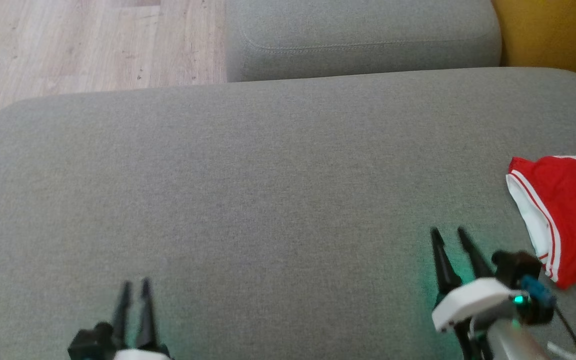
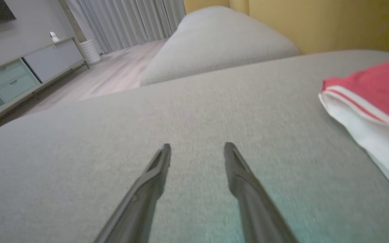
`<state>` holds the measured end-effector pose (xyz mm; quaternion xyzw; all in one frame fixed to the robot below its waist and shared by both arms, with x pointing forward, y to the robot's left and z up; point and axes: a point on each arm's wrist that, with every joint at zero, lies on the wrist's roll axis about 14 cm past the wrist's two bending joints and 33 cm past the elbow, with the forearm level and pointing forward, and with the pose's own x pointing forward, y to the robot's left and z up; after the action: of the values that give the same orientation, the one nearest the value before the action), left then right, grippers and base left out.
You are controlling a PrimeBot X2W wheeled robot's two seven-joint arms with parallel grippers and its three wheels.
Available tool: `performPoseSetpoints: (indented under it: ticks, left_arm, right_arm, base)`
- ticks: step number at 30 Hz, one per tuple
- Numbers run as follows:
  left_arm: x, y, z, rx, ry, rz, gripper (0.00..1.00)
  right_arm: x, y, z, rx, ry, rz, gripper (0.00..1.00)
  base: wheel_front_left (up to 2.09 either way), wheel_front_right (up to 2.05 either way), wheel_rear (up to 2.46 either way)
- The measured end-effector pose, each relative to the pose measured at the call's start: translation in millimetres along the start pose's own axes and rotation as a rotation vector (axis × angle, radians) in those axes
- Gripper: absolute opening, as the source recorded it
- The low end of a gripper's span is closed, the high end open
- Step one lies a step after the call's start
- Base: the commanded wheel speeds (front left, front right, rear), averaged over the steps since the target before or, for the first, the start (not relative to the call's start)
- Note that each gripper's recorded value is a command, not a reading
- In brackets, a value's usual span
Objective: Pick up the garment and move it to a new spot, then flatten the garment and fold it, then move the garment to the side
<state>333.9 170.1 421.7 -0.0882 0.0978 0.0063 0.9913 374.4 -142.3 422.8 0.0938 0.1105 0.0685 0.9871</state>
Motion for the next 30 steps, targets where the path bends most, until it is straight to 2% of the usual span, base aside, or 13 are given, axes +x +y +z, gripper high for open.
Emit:
performPoseSetpoints:
  ticks: [6, 8, 30]
  left_arm:
    - [-15, 8, -35, -0.007, 0.113, 0.027, 0.0]
    - [-17, 9, -38, -0.029, 0.123, 0.036, 0.0]
    - [-9, 14, -28, -0.27, 0.117, 0.078, 0.0]
  right_arm:
    - [-26, -9, -49, 0.026, 0.14, -0.039, 0.0]
    - [-29, -11, -54, 0.048, 0.157, -0.05, 0.0]
    - [-22, -22, -32, 0.286, 0.087, -0.118, 0.0]
  base:
    - [0.0, 0.0, 0.0]
    - [0.0, 0.0, 0.0]
    - [0.0, 0.0, 0.0]
